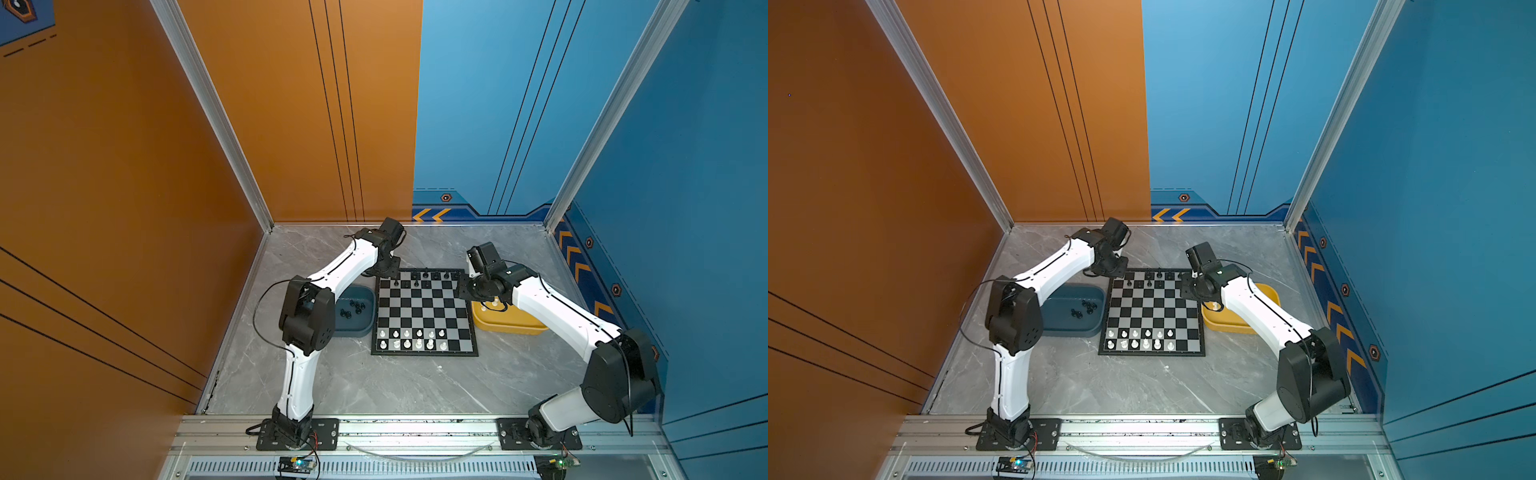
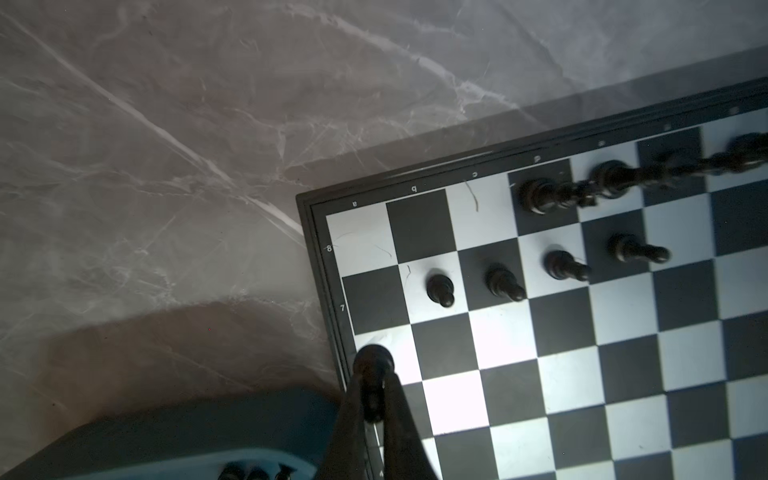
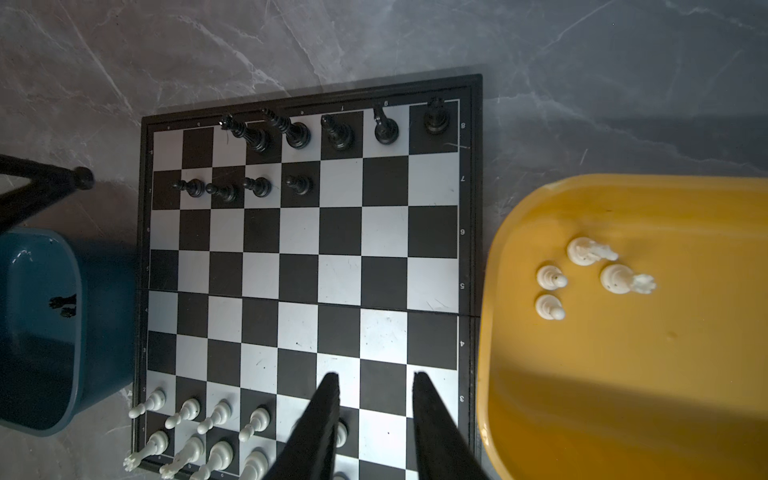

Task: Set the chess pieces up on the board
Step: 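Lower the black pawn onto the farther row's end square and release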

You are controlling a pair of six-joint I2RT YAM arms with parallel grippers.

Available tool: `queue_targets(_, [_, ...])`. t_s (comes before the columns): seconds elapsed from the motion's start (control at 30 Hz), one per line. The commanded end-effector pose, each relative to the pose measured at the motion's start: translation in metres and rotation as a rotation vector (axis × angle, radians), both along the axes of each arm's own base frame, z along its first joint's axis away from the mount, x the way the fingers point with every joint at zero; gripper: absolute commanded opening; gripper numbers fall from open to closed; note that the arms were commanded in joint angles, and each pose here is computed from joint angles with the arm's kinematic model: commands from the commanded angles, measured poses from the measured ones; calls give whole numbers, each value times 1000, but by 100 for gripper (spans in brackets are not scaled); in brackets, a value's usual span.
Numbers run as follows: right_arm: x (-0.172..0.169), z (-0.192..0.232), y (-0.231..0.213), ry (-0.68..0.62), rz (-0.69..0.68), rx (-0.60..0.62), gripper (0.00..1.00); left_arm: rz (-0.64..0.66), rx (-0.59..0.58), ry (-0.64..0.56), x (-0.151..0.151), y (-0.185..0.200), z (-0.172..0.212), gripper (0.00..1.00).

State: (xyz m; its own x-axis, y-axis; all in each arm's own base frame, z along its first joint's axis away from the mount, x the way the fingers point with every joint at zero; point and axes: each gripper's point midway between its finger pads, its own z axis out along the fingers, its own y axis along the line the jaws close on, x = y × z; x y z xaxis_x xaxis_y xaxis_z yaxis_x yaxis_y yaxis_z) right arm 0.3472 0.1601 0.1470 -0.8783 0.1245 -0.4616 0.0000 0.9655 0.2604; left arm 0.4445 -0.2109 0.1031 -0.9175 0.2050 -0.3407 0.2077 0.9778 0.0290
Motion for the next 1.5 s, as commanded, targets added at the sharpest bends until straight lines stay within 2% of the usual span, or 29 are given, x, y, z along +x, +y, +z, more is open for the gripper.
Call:
queue_targets(0.0, [-9, 4, -12, -1, -24, -1, 33, -19, 11, 39, 1, 1, -4, 0])
queue_targets(0.23, [-12, 1, -20, 5, -44, 2, 33, -20, -7, 76, 8, -5, -20, 0])
queue_targets(0.53, [-11, -2, -18, 16, -39, 8, 33, -11, 18, 128, 1, -1, -39, 0])
queue_targets(1.47, [-10, -3, -17, 20, -36, 15, 33, 2, 37, 185, -3, 3, -62, 0])
